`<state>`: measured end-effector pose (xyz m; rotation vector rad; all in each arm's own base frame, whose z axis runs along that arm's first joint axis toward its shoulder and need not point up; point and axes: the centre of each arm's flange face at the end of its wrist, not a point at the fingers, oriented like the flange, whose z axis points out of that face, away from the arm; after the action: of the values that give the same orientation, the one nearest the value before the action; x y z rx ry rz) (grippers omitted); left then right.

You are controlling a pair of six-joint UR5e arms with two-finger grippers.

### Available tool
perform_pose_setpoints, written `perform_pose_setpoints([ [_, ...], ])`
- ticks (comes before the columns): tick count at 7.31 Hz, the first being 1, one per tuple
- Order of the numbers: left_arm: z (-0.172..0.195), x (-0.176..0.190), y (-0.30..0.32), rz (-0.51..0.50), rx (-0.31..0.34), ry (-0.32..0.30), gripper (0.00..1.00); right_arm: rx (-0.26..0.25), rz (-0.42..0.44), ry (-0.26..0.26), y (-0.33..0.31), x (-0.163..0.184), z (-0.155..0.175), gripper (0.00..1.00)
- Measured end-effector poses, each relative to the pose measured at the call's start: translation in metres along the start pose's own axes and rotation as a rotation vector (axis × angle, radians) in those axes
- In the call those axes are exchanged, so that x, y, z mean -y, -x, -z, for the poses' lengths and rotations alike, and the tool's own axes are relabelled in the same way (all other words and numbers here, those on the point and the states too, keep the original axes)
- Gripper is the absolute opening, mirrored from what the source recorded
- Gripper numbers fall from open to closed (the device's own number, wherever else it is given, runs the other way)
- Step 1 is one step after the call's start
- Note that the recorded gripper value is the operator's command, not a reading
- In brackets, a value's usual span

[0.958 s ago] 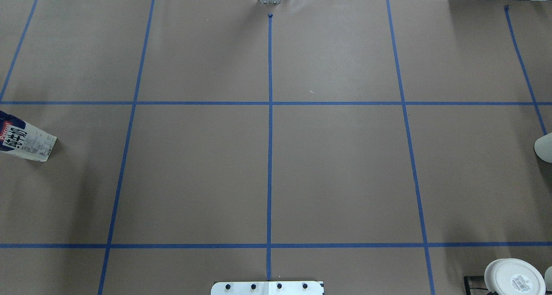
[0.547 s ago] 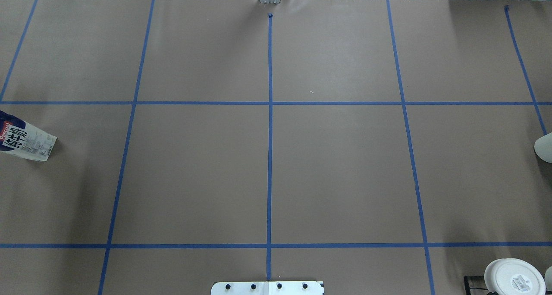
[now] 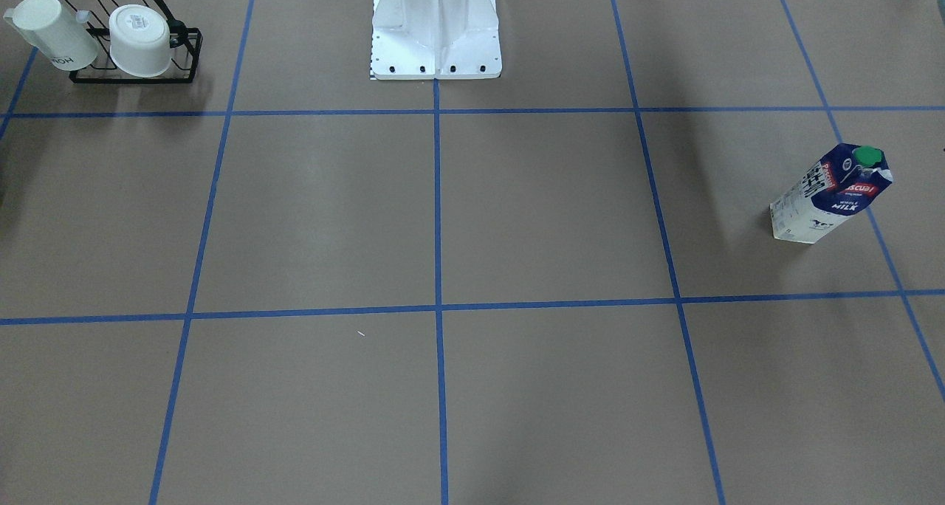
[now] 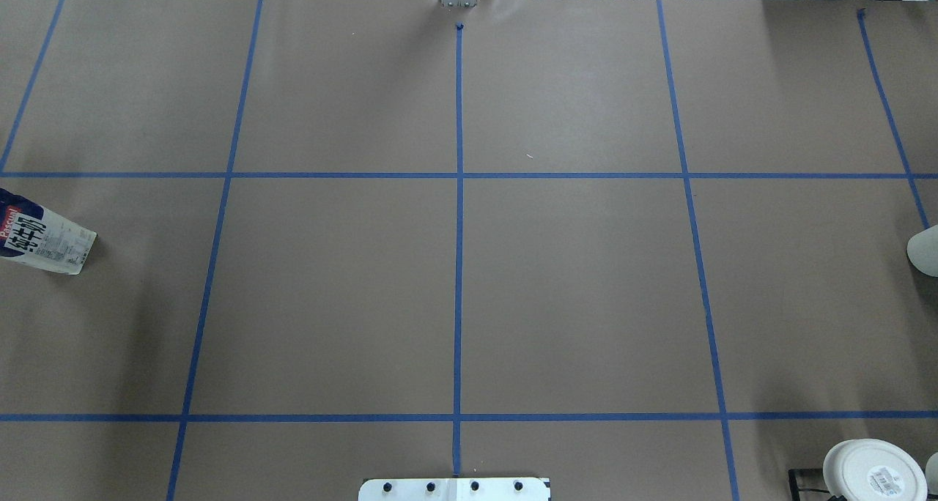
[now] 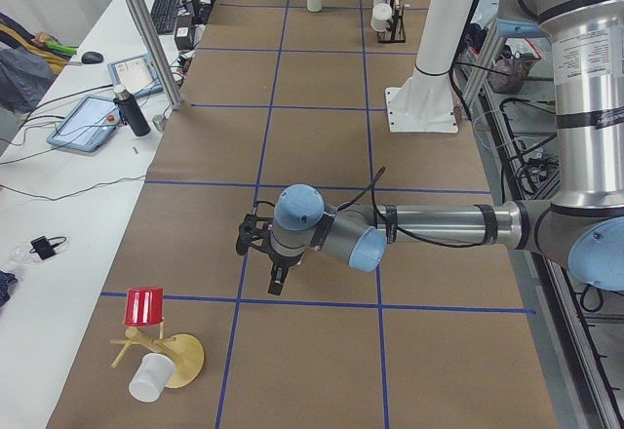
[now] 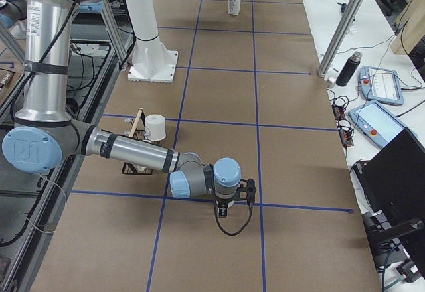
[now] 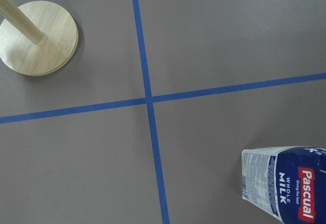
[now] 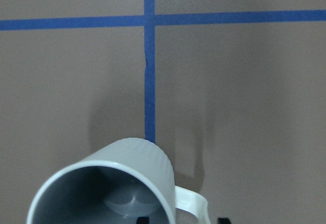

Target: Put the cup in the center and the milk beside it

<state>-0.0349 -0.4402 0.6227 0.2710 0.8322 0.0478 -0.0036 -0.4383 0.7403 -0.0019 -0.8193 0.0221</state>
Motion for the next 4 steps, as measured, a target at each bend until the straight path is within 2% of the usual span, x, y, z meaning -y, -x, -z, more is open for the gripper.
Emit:
perform_pose_setpoints([
  [2,0.0,0.0,0.0,0.002,0.0,0.0,0.99,0.006,0.009,-0.009,0.005,0.003,0.005,0.0],
  [4,0.0,0.0,0.0,0.002,-0.001,0.0,0.99,0.013,0.01,-0.028,0.032,0.015,0.036,0.0],
])
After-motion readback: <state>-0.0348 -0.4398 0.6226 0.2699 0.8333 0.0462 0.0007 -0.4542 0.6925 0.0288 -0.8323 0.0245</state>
